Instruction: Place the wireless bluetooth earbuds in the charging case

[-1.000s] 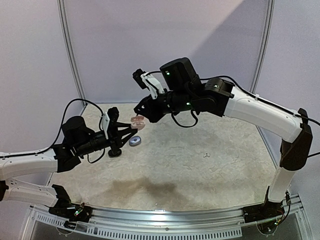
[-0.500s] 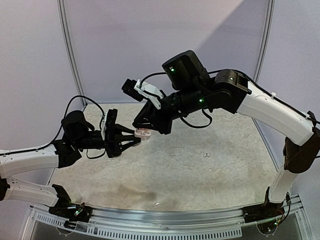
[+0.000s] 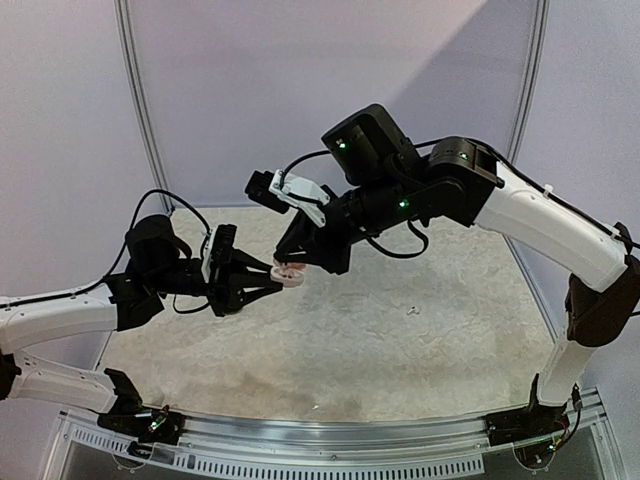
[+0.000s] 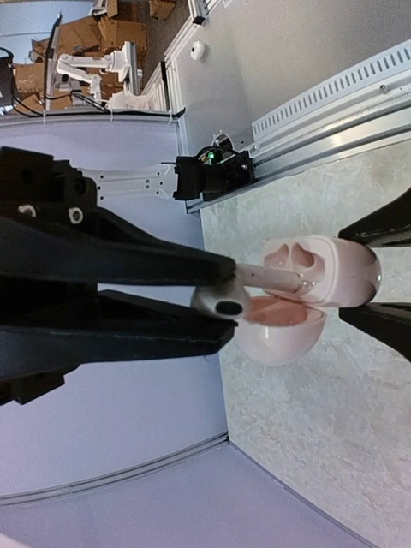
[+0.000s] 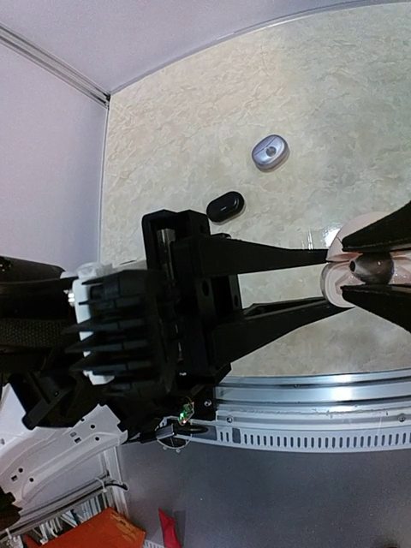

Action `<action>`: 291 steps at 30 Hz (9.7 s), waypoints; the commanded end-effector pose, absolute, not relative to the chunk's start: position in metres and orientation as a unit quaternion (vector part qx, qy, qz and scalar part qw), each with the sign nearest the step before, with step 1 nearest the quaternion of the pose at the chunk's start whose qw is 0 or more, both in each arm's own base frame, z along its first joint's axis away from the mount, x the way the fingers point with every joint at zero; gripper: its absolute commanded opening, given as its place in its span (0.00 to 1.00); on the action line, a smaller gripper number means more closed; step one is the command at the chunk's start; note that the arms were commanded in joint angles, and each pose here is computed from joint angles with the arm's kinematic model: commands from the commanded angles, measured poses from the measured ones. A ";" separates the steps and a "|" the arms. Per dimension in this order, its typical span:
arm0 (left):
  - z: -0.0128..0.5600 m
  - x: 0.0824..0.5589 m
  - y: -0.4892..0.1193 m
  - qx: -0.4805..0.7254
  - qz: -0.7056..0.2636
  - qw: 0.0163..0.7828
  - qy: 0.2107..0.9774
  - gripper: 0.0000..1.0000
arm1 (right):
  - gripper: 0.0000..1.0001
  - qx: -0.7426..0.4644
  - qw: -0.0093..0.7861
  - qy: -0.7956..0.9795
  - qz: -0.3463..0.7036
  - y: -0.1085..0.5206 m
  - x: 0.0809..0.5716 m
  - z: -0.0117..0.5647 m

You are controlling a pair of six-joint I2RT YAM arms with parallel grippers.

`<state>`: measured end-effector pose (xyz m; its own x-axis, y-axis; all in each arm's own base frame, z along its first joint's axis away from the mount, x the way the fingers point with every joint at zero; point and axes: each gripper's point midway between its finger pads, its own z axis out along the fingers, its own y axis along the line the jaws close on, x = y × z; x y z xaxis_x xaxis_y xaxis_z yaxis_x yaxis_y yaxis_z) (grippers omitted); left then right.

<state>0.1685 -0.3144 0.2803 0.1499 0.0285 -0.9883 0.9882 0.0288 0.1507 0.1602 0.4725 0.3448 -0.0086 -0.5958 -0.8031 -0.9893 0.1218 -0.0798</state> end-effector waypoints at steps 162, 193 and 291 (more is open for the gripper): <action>0.284 0.210 -0.215 0.281 -0.364 0.652 0.603 0.00 | 0.34 -0.065 0.051 0.992 -0.093 0.247 0.278 0.008; 0.282 0.210 -0.216 0.281 -0.366 0.649 0.604 0.00 | 0.46 -0.078 0.067 0.994 -0.036 0.274 0.294 0.031; 0.371 0.231 -0.225 0.343 -0.236 0.784 0.460 0.00 | 0.02 -0.246 0.334 0.670 0.616 0.517 0.229 0.478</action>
